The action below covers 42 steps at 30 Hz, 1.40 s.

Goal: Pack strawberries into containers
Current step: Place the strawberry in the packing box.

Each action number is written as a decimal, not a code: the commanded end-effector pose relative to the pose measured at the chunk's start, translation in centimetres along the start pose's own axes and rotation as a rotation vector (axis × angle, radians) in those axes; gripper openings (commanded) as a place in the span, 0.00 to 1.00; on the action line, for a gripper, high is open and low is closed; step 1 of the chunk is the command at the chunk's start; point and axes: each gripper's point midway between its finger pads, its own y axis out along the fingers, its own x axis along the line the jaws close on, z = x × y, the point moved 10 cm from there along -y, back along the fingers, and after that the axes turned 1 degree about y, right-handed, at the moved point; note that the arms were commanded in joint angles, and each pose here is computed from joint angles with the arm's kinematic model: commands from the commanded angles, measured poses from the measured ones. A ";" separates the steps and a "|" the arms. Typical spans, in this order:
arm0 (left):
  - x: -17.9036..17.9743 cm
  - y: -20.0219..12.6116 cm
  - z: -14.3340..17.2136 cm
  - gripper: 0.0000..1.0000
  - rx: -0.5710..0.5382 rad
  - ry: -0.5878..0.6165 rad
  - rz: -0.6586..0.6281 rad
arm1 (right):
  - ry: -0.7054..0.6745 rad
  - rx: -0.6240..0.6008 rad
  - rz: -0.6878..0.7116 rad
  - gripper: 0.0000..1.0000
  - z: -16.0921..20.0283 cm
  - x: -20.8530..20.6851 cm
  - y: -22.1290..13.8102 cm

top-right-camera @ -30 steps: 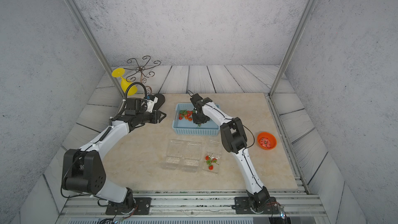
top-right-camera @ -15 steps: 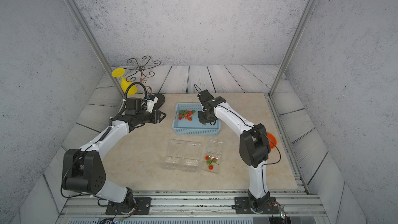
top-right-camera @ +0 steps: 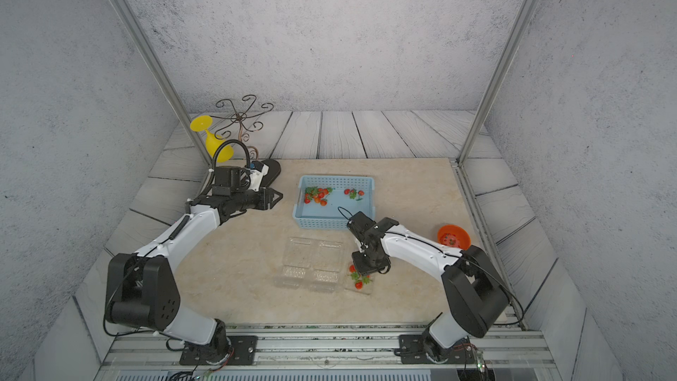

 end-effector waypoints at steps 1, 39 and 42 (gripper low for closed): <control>-0.9 -1.0 -1.3 0.44 -0.042 0.039 0.011 | -0.008 -0.031 0.003 0.37 -0.5 0.4 -0.1; -0.7 -0.8 -1.0 0.45 -0.029 0.042 -0.006 | 0.073 -0.378 0.247 0.41 -30.3 -6.5 1.3; -0.7 -0.7 -1.0 0.44 -0.027 0.043 -0.007 | 0.065 -0.382 0.226 0.39 -30.5 -6.4 1.6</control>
